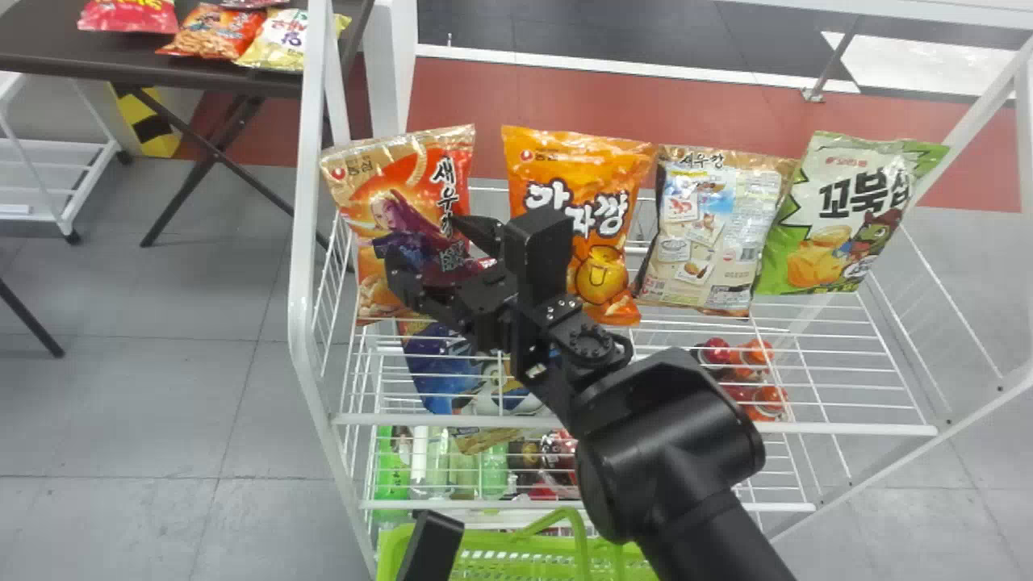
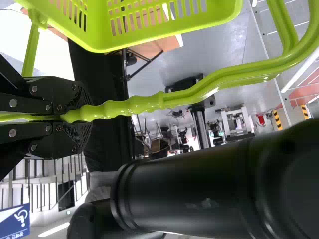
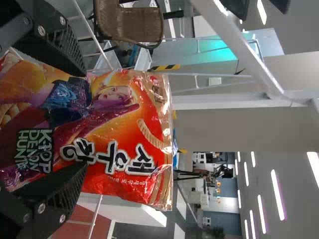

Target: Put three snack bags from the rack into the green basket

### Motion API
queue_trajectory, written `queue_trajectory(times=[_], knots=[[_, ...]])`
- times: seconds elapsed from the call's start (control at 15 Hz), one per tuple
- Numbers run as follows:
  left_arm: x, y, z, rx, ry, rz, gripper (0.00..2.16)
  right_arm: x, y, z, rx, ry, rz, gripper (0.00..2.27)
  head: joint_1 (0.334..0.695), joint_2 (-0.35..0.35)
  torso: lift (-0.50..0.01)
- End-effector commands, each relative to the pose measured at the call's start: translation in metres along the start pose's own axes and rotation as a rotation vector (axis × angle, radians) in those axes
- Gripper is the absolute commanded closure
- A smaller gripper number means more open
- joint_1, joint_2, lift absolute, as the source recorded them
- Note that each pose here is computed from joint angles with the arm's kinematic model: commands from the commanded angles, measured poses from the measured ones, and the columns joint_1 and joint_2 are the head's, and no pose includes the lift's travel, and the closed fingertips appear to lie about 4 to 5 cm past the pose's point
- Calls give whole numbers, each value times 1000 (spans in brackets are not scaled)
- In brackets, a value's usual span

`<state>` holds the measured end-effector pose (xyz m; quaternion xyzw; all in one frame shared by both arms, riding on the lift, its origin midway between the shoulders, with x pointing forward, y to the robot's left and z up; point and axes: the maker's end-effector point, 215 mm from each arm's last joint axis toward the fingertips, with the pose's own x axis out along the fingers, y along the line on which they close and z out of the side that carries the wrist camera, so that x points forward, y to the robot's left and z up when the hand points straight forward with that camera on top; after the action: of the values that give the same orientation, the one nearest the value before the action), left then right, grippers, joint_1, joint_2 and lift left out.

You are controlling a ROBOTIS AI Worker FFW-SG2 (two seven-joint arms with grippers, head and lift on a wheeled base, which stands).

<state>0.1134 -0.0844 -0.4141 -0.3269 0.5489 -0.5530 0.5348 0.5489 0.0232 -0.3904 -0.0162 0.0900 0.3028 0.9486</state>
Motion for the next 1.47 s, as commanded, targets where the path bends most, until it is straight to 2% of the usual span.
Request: queue_trajectory(times=[0.0,0.07,0.13,0.2,0.73,1.27,1.4], knots=[[-1,1,2,-6,3,-7,1332,7,-1,-10,-7,66,19,1139,695,-110,0],[-2,1,3,-7,2,-10,1332,8,8,-16,-14,89,35,2236,695,-108,0],[-2,0,4,-5,2,-12,1332,5,12,-10,-57,71,28,2243,695,-100,0],[-2,0,5,-5,2,-14,1332,0,14,-3,-57,53,27,2243,695,-95,0],[-4,1,7,-4,-1,-16,1332,-57,11,22,18,9,73,2243,695,-115,0],[-2,0,5,-7,3,-20,1332,-142,-5,54,139,-58,91,2243,695,-240,0],[-4,2,6,-10,-5,-13,1332,-173,-10,56,178,-27,99,2243,695,-272,0]])
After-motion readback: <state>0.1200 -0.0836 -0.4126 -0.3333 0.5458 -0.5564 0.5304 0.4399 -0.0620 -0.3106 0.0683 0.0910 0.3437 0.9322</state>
